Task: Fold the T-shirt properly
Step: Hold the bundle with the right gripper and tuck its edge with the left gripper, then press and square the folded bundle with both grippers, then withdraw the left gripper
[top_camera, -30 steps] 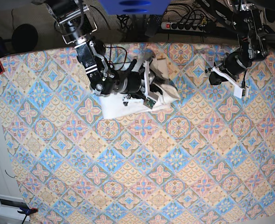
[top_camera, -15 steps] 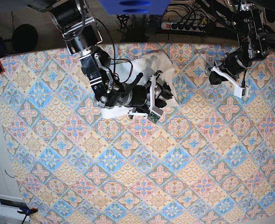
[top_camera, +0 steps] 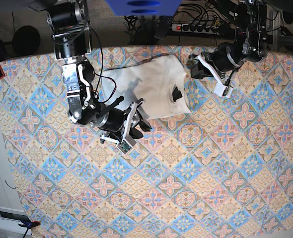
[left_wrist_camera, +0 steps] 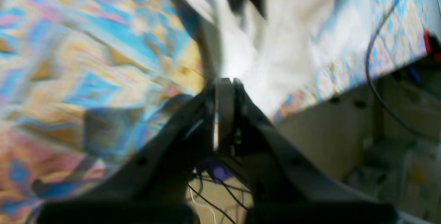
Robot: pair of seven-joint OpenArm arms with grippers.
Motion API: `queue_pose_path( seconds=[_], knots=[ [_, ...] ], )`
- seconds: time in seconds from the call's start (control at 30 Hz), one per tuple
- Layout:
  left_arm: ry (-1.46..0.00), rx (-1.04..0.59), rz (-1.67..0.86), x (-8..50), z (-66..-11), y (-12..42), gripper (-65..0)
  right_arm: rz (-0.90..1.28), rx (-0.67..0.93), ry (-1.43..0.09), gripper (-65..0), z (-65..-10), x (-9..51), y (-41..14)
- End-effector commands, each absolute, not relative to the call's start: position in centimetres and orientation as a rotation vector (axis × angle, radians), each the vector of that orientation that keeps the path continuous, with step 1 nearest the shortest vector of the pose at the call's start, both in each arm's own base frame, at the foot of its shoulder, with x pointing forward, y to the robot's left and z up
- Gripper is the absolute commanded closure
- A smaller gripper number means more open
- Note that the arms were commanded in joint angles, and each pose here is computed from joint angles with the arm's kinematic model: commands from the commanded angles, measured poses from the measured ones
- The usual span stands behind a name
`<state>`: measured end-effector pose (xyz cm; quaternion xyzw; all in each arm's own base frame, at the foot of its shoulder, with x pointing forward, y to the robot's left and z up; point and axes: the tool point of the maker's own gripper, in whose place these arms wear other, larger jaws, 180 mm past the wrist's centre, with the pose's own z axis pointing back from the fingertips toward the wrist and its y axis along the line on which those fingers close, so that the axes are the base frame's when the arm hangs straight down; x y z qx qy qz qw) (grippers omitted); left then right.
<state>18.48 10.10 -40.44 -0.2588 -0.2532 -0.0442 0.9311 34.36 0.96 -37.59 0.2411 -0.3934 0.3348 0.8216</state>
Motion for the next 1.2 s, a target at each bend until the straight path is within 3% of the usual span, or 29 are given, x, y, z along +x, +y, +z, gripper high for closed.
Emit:
queue_pose_path(
  seconds=[0.0, 0.2, 0.43, 0.73, 1.17],
  knots=[
    [-0.545, -0.556, -0.111, 18.9, -39.6, 9.3, -0.1, 0.719, 0.496, -0.899, -18.6, -35.9, 36.2, 0.8],
    [-0.561, -0.597, -0.176, 19.0, -39.5, 6.3, -0.1, 0.804, 0.294, -0.803, 0.0, -38.5, 38.1, -1.8],
    [-0.518, -0.551, -0.26, 19.0, -42.3, 4.6, -0.2, 0.818, 0.262, -0.7, -0.3, -42.6, 37.5, -2.9],
    [-0.49, -0.467, -0.233, 20.7, -46.0, 6.7, -0.3, 0.906, 0.282, -0.577, 0.0, -45.9, 36.0, -1.6],
    [-0.558, -0.366, -0.231, 26.4, -47.1, 9.2, -0.4, 0.928, 0.142, -0.522, 0.0, -47.3, 32.9, -9.6]
  ],
)
